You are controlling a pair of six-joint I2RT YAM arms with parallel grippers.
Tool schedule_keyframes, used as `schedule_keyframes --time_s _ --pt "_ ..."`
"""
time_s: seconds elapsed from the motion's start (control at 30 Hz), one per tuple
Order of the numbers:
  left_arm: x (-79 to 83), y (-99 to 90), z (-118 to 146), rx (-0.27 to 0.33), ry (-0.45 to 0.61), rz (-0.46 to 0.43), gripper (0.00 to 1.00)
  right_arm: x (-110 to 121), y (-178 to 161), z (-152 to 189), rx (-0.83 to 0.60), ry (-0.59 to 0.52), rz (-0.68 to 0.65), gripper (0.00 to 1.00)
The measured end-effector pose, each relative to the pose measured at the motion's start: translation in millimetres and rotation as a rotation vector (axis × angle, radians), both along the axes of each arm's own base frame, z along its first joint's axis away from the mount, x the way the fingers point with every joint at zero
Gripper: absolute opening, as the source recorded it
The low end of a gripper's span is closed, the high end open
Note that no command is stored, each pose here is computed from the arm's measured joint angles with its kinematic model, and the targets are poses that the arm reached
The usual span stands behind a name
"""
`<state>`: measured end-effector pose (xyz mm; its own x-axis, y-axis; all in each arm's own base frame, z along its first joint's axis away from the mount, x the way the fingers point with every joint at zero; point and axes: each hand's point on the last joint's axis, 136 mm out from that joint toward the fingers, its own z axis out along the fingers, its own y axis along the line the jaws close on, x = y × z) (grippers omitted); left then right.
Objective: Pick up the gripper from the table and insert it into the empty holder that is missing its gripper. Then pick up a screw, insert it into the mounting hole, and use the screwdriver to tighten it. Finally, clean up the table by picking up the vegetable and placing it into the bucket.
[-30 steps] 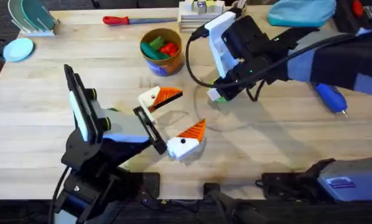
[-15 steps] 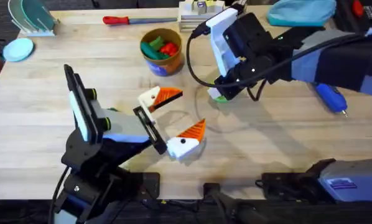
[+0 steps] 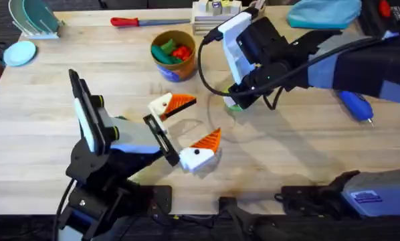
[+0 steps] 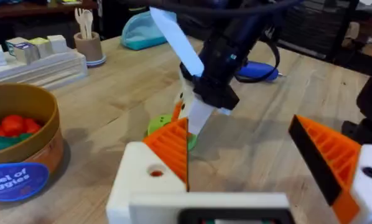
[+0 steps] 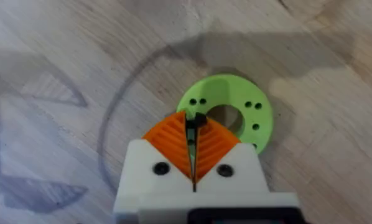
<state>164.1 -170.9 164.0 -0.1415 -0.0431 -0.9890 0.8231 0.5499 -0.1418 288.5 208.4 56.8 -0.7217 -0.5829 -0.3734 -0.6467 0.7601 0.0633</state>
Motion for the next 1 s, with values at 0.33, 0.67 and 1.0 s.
schedule_keyframes --time_s 0.33,0.67,1.0 --pt "0.0 0.0 0 0.000 0.000 0.000 0.992 4 -4 6 -0.030 -0.016 -0.011 0.006" --pt "0.0 0.0 0 0.000 0.000 0.000 0.992 20 5 117 0.075 -0.181 -0.017 0.006" --pt "-2.7 -1.8 0 -0.001 0.001 -0.019 0.992 -7 31 173 0.270 -0.105 0.033 0.006"
